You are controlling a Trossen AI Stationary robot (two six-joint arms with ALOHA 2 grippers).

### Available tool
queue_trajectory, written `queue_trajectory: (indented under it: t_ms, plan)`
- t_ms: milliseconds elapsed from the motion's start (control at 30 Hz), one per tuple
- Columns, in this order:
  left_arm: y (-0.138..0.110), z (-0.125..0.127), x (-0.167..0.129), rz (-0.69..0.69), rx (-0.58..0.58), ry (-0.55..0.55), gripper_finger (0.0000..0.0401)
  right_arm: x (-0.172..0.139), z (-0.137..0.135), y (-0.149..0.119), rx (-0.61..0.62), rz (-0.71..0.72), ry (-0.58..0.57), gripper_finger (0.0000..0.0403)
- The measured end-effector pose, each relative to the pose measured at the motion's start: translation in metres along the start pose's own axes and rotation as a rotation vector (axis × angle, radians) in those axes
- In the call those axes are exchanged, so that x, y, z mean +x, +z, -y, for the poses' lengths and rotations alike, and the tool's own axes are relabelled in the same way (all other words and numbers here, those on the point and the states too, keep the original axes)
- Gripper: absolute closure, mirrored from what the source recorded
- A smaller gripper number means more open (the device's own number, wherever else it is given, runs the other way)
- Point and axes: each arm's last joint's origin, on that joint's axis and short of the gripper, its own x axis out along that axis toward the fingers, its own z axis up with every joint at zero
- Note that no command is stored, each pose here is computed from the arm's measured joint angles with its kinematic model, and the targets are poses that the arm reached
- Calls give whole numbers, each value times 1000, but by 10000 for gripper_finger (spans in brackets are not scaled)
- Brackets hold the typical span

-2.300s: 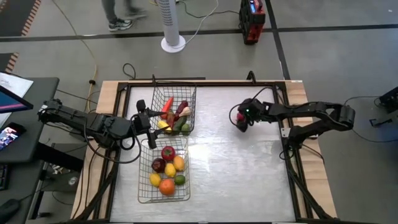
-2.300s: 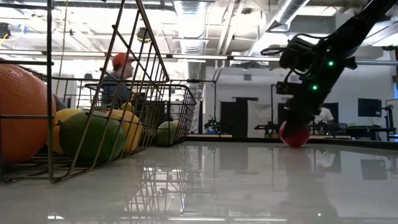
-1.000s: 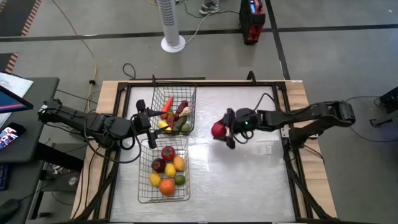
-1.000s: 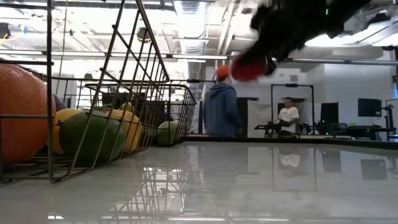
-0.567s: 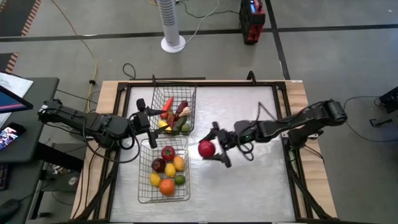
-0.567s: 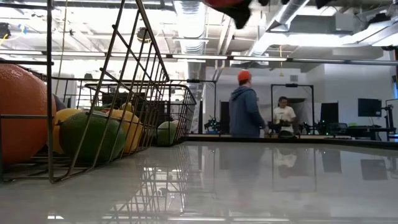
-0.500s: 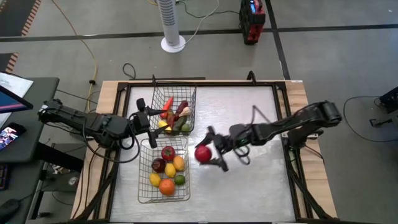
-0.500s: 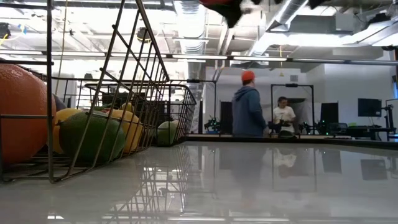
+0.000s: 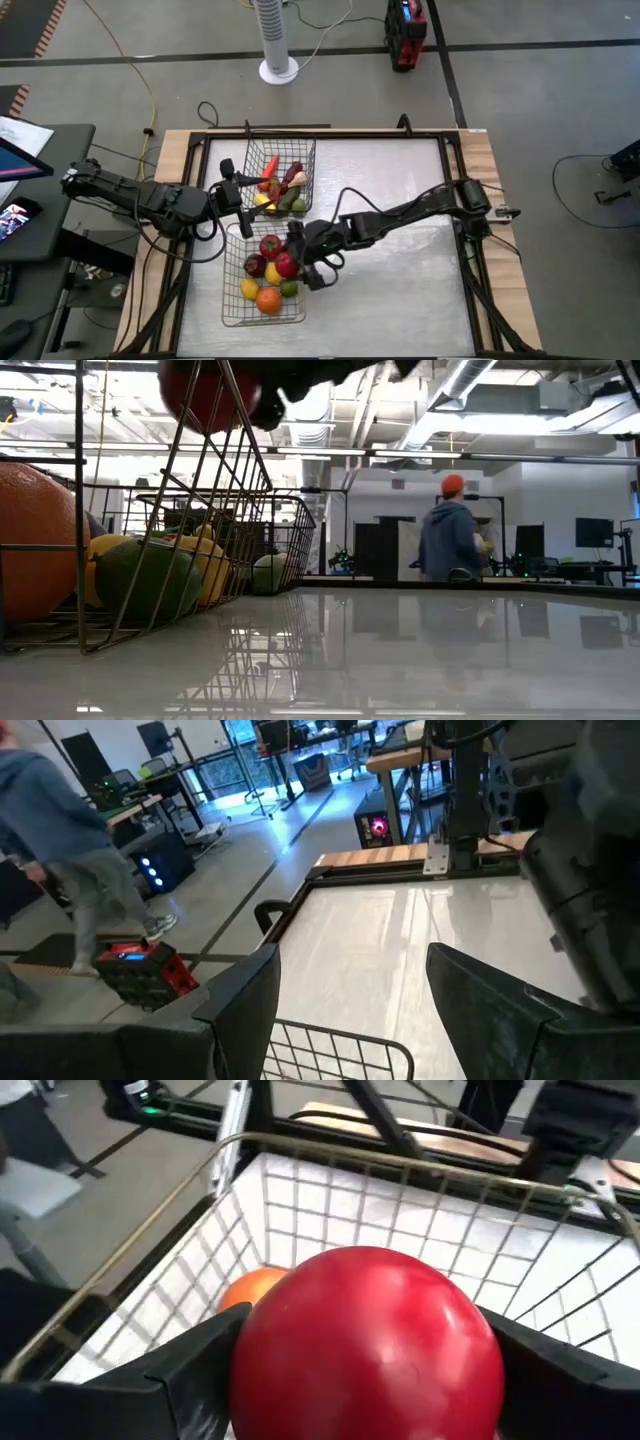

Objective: Sort produce into baskets
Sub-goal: Put the red tomato into the gold wire basket, then return to Home Position

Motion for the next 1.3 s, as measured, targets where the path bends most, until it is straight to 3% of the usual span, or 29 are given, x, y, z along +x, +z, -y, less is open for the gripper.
queue_trajectory:
  t_ms: [333, 433, 633, 800, 900, 1033, 1167, 1300]
  plan:
    - [0, 0, 0, 1, 2, 0, 159, -3, 12, 7, 14, -5, -14, 12]
    - [0, 0, 0, 0, 3, 0, 159, -14, 11, 12, 4, -32, -20, 12]
    - [0, 0, 0, -2, 19, 6, 159, -56, 4, 22, -7, -69, -172, 12]
    - [1, -1, 0, 6, 27, 12, 159, -91, -2, -13, 31, -68, -319, 17]
    - [1, 0, 1, 40, 29, 10, 159, -117, -3, -40, 101, 18, -380, 19]
    - [-20, 0, 8, 138, 57, 84, 165, -155, -7, -77, 166, 101, -435, 19]
    - [-37, -14, 1, 247, -30, 178, 179, -191, -13, -108, 222, 193, -467, 19]
    - [-54, -26, -17, 289, -154, 171, 193, -218, -20, -139, 298, 267, -491, 19]
